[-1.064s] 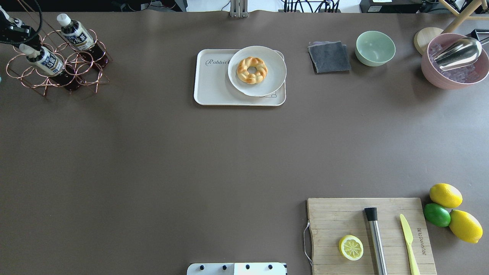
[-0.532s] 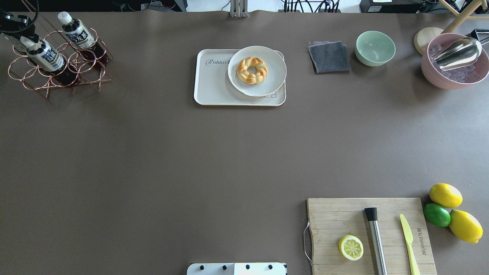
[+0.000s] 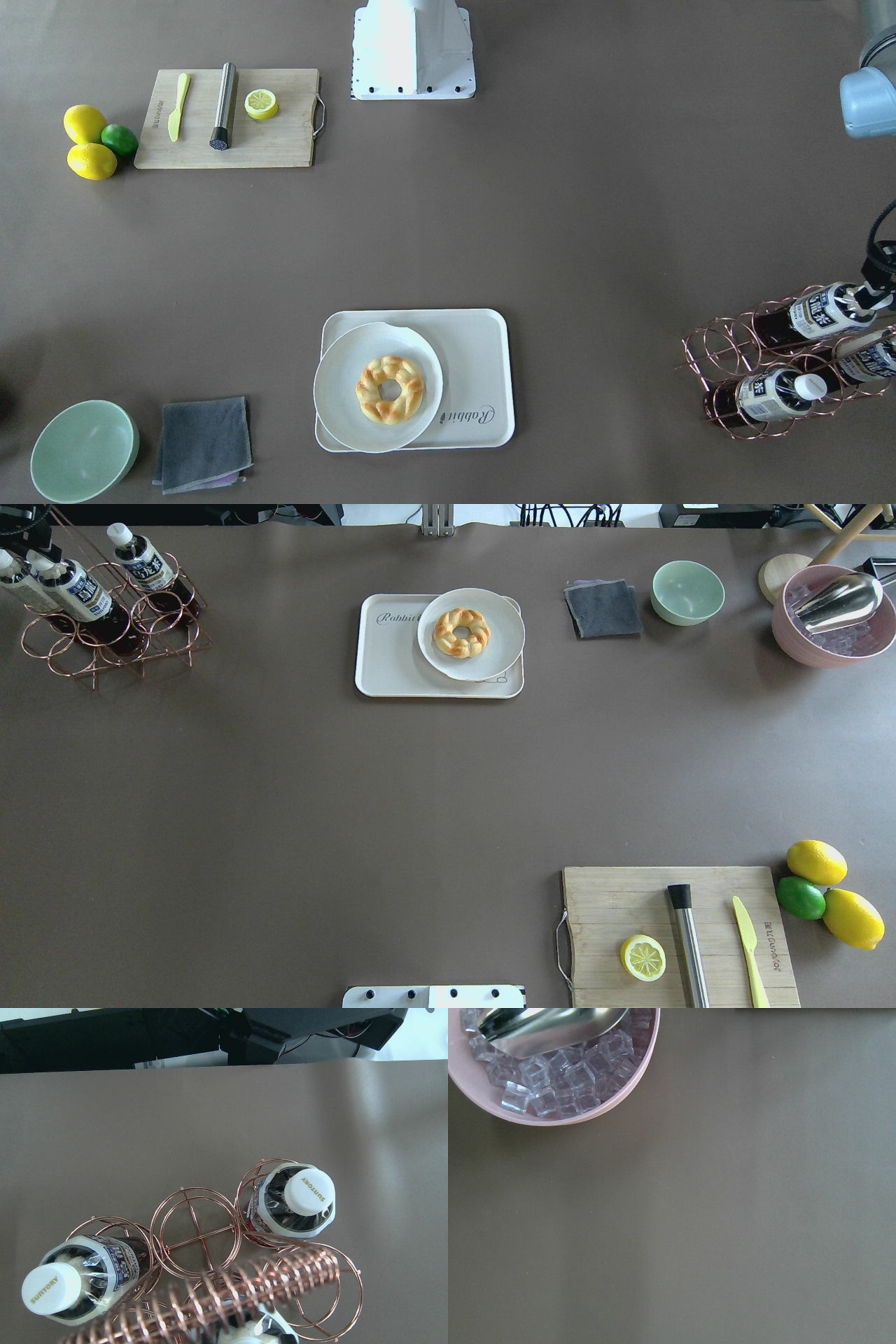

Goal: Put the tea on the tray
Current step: 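Lift the tea bottle up out of the copper rack with the left gripper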

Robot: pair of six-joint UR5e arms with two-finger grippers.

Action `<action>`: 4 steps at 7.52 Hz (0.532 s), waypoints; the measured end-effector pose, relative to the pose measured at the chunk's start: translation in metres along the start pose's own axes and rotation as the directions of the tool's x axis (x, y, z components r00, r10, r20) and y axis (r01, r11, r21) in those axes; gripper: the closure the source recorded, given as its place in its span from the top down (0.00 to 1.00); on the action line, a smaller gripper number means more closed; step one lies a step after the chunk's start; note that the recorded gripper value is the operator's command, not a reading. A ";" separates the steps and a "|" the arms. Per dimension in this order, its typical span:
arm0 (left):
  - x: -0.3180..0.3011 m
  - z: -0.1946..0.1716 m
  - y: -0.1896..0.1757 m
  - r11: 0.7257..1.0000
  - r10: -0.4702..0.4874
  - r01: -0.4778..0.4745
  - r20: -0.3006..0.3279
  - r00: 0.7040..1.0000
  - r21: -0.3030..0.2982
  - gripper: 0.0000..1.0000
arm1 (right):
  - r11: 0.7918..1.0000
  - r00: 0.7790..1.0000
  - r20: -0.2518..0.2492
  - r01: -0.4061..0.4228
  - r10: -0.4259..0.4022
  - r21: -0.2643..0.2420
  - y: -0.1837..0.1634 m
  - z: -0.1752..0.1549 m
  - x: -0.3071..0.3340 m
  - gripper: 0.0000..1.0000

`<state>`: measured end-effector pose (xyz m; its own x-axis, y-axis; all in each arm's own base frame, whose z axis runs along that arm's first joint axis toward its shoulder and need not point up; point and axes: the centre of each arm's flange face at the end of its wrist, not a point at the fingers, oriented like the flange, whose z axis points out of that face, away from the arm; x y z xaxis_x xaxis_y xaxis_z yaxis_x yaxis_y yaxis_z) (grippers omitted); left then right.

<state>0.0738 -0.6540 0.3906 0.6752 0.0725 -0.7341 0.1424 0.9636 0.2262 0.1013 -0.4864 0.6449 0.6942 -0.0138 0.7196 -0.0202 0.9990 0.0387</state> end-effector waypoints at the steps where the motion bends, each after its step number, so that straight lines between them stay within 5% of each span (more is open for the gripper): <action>1: 0.006 -0.019 0.002 1.000 0.008 -0.008 0.009 1.000 -0.004 0.00 | 1.000 1.000 0.001 -0.001 0.001 -0.001 0.001 0.000 0.000 1.00; 4: 0.035 -0.065 0.015 1.000 0.016 -0.016 0.019 1.000 0.001 0.00 | 1.000 1.000 0.003 -0.006 0.007 -0.006 0.006 0.003 0.002 1.00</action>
<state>0.0521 -0.6204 0.3268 0.6910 0.0829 -0.7181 0.1322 0.9622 0.2383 0.1007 -0.4810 0.6490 0.6921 -0.0074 0.7217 -0.0206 0.9993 0.0300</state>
